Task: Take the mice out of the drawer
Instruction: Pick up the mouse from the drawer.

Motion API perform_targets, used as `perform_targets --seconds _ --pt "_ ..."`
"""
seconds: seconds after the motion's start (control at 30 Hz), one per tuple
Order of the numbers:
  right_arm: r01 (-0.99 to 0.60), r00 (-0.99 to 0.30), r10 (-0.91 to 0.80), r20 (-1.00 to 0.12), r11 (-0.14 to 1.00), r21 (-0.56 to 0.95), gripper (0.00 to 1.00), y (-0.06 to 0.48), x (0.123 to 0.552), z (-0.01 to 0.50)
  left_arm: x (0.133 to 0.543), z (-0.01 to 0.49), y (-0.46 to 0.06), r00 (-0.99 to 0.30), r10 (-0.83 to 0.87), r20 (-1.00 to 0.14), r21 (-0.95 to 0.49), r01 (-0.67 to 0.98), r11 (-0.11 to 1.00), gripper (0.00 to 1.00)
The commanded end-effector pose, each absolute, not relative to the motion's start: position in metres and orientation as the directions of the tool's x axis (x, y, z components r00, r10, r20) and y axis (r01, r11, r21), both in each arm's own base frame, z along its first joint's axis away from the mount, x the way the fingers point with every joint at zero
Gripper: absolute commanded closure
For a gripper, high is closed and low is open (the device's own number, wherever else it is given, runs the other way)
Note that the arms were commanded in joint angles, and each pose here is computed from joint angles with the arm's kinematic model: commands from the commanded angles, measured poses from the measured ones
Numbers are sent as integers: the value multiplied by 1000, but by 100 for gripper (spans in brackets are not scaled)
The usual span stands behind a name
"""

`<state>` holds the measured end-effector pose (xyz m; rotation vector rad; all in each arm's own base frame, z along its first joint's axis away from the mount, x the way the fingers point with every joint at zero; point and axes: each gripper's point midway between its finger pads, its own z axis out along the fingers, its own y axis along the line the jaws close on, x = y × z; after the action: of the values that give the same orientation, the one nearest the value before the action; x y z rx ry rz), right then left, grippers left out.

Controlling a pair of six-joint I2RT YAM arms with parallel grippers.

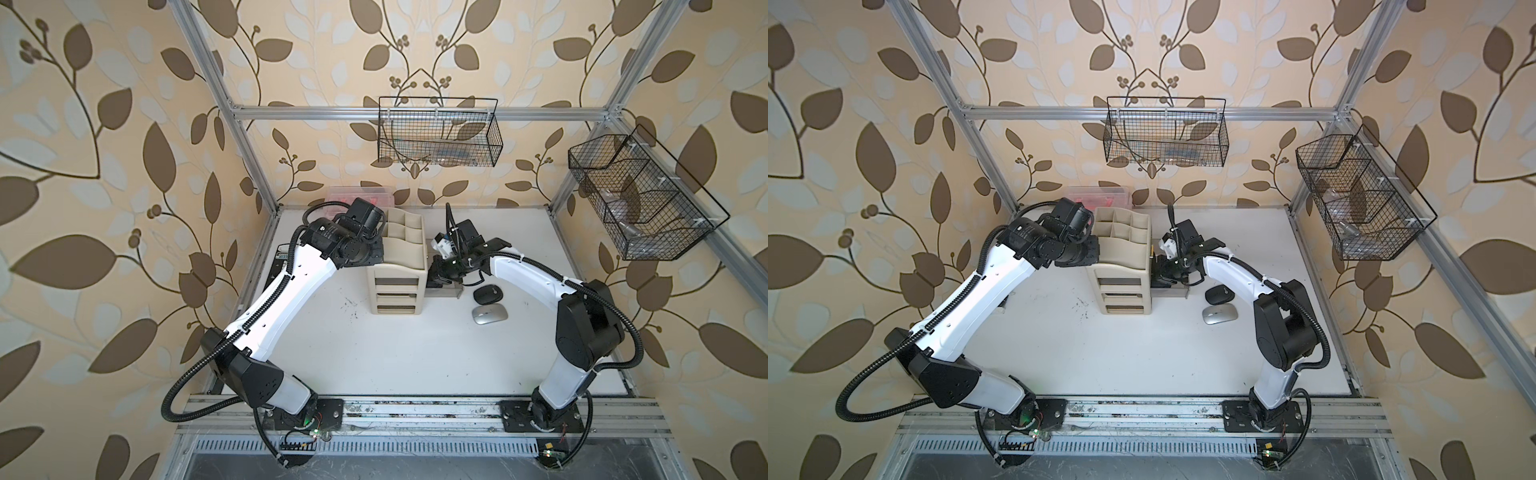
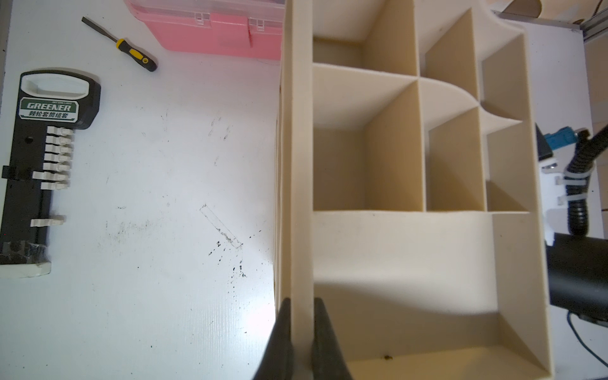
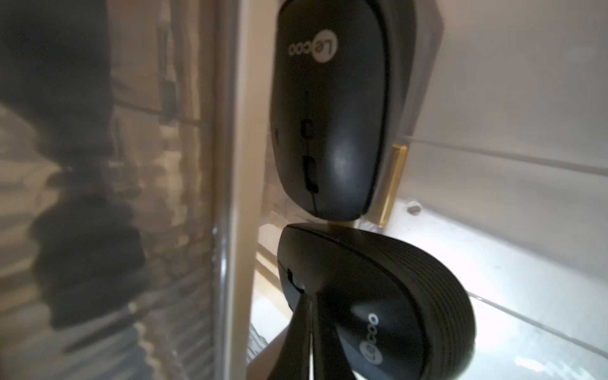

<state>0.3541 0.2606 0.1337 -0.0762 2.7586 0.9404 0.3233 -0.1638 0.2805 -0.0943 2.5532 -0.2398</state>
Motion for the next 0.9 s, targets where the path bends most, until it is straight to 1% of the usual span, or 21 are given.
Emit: perform_targets --seconds 0.0,0.1,0.23,0.33,0.37,0.4,0.43,0.53,0.6,0.67,0.73,0.8,0.87 --pt "-79 -976 36 -216 864 498 92 224 357 121 319 290 -156 -824 -134 -551 -204 -23 979 100" --pt "-82 -967 39 -250 886 456 92 211 366 131 318 290 -156 -823 -137 -551 -207 -25 978 100" --pt "-109 -959 38 -282 866 488 91 219 370 156 317 290 -158 -825 -139 -548 -218 -19 976 100" --pt "-113 -948 54 -313 864 491 83 227 371 181 318 291 -160 -822 -157 -547 -236 -29 971 100" --pt "-86 -949 73 -307 877 473 78 226 369 185 319 291 -159 -821 -165 -547 -238 -36 971 100" --pt "-50 -950 104 -296 882 469 71 224 366 188 319 292 -159 -819 -172 -548 -240 -43 970 100" --pt "-23 -950 131 -285 877 480 68 226 364 189 319 292 -159 -818 -178 -547 -243 -48 969 100" --pt "101 -942 246 -230 858 503 62 221 359 190 321 291 -158 -813 -193 -550 -244 -64 968 100" --pt "202 -919 343 -193 831 518 58 211 362 188 317 304 -154 -788 -215 -577 -266 -68 962 100" --pt "255 -894 406 -190 810 528 56 208 365 190 318 305 -154 -782 -220 -583 -268 -71 961 100" --pt "312 -872 458 -173 792 525 52 208 365 191 319 305 -157 -783 -229 -578 -285 -68 956 100" --pt "394 -838 526 -147 768 506 47 201 362 185 320 305 -162 -783 -234 -576 -305 -59 950 100" --pt "455 -796 586 -150 744 489 45 191 362 180 319 306 -162 -779 -237 -581 -308 -60 950 100"
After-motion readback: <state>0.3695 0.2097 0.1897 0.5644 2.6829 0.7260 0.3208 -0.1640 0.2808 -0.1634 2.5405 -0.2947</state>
